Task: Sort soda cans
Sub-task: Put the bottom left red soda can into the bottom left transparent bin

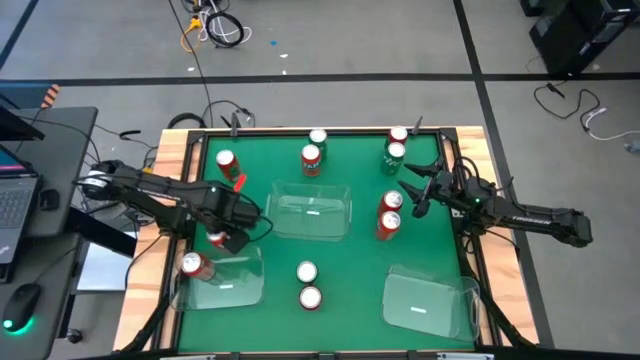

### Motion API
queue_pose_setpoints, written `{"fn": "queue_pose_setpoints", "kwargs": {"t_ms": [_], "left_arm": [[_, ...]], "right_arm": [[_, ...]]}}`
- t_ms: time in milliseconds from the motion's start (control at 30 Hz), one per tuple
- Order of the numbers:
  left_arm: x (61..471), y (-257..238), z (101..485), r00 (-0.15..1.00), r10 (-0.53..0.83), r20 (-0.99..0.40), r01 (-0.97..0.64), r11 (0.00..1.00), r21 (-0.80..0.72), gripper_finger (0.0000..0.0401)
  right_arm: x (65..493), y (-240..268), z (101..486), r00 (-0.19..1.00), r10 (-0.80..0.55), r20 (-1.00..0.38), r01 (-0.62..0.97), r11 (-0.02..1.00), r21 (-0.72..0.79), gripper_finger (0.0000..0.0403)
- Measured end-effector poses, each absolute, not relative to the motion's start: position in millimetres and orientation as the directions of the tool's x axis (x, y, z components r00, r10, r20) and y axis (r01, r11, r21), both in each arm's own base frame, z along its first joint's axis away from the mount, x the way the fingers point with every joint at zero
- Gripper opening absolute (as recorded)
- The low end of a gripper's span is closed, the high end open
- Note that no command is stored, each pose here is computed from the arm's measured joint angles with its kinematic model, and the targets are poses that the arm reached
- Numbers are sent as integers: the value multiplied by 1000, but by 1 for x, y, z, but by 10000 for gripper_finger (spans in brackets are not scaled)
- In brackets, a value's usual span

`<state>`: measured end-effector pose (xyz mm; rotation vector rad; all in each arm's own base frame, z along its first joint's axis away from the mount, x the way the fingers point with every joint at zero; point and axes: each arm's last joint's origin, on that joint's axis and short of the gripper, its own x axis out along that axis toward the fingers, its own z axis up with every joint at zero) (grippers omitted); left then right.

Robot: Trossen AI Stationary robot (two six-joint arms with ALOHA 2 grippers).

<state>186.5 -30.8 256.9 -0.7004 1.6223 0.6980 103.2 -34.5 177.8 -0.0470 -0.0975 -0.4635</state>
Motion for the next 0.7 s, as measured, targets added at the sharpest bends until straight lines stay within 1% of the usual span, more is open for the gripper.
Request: {"fn": "queue_pose_setpoints", "kwargs": {"t_ms": [133,233,333,400,567,700], "left_arm": [[191,-31,267,-102,-62,-993,-772,635,40,310],[190,-31,270,-115,-57,-992,-787,614,55,310],[186,-31,270,-153,-65,-986,-795,600,84,310],[186,-31,270,-148,-70,-987,-797,599,77,310],[186,-31,259,-154,-88,-984,-798,598,72,310],[183,-31,251,-181,-92,-979,-786,612,88,310]], "right_arm": [[103,-35,178,890,-444,104,449,893,-23,255],[103,-35,178,890,-444,104,448,894,-23,255],[103,-35,178,890,-444,104,449,893,-23,255],[103,-35,178,890,-444,104,448,894,-23,255],[103,-35,177,890,-444,101,449,893,-24,255],[104,-35,177,891,-444,93,448,894,-25,255]]}}
